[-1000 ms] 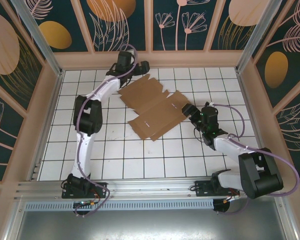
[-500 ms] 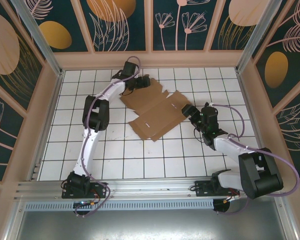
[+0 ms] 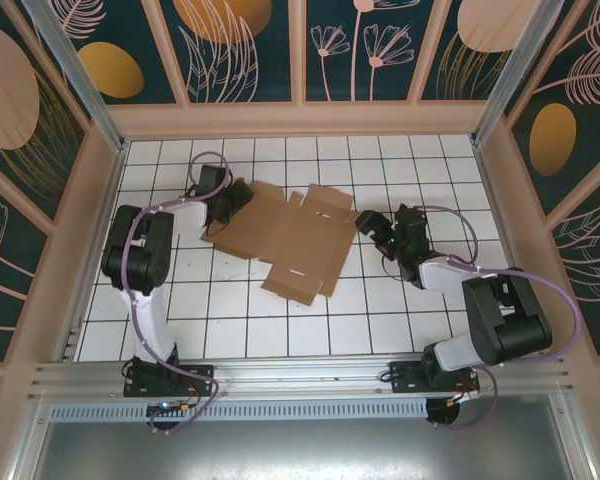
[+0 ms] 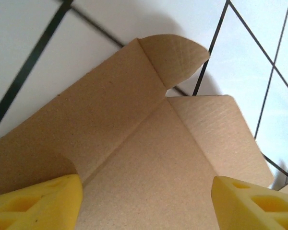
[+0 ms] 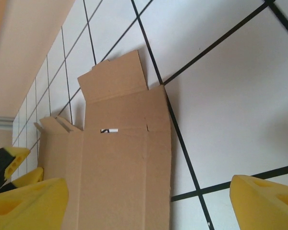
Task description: Fold the paper box
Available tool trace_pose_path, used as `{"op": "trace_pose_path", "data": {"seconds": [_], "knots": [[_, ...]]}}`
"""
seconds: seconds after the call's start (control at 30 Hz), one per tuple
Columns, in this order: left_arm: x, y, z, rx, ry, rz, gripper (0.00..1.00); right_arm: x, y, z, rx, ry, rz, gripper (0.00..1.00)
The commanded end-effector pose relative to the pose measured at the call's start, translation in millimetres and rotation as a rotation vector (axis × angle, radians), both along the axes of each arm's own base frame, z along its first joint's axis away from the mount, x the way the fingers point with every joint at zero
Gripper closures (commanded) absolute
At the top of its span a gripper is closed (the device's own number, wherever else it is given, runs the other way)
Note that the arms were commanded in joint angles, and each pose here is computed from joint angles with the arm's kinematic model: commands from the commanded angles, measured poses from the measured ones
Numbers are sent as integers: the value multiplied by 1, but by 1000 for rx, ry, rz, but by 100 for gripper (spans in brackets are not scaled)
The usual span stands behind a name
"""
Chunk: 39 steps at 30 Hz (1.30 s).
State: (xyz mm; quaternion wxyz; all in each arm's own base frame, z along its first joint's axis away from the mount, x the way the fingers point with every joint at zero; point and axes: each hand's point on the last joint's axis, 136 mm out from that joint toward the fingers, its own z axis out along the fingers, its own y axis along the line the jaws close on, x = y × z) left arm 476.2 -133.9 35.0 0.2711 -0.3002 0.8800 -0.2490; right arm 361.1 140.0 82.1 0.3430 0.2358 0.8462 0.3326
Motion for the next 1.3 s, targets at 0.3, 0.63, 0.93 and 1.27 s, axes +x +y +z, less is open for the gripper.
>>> {"op": "trace_pose_path", "data": {"seconds": [0.3,0.63,0.93,1.27], "knots": [[-42,12,47,79,-174,-33,1,0,21,3,57,-31,96,7],[-39,6,72,154,-265,-142,4,-38,49,-24,66,68,144,34],[-57,5,46,129,-234,-146,8,-31,73,-35,78,116,209,60],[-41,-10,48,108,-262,-196,5,5,47,-16,-16,43,162,67]]}}
